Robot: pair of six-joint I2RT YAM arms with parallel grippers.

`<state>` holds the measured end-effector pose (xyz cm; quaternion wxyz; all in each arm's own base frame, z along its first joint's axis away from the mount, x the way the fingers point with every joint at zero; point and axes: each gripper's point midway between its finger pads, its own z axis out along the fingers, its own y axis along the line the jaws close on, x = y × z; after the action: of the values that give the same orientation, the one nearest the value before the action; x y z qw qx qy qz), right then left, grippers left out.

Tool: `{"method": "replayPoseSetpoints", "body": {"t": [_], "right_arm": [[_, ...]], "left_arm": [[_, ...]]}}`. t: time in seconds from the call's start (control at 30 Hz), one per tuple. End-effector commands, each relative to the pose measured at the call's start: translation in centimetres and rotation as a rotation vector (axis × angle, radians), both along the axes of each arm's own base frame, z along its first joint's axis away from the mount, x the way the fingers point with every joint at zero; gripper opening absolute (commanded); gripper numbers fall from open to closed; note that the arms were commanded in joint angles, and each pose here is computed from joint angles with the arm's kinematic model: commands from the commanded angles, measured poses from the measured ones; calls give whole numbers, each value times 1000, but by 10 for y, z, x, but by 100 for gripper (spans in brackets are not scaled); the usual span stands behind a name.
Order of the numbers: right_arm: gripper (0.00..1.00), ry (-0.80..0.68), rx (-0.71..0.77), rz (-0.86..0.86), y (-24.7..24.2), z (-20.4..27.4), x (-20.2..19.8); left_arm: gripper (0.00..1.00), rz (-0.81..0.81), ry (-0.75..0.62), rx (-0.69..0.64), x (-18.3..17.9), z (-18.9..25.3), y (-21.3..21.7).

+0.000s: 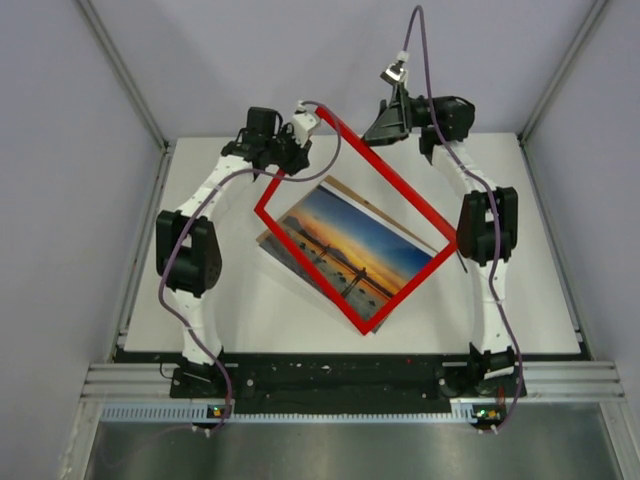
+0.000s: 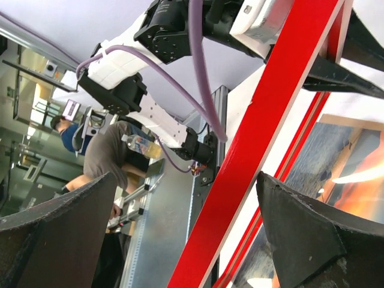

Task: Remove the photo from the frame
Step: Pick up the photo frame item from the photo frame.

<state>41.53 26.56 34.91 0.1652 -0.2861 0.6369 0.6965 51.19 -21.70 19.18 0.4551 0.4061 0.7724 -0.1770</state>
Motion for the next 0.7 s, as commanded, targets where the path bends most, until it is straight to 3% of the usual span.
{"method": "replayPoseSetpoints", "body": {"t": [0.0,0.03,0.27,0.67], "right_arm": [[99,-405,-29,27,-11,11,-38],[99,-393,-31,28,-11,6,-35],[99,-352,-15,29,-6,-14,-22],[99,-405,-19,75,1,36,-67]], "left_arm": [[5,-55,-32,-69,-1,17,-10],[0,-59,-27,-73,-2,18,-11],[0,-68,-46,-131,-19,60,-15],[0,-110,-106,-128,-58,116,-22]]}}
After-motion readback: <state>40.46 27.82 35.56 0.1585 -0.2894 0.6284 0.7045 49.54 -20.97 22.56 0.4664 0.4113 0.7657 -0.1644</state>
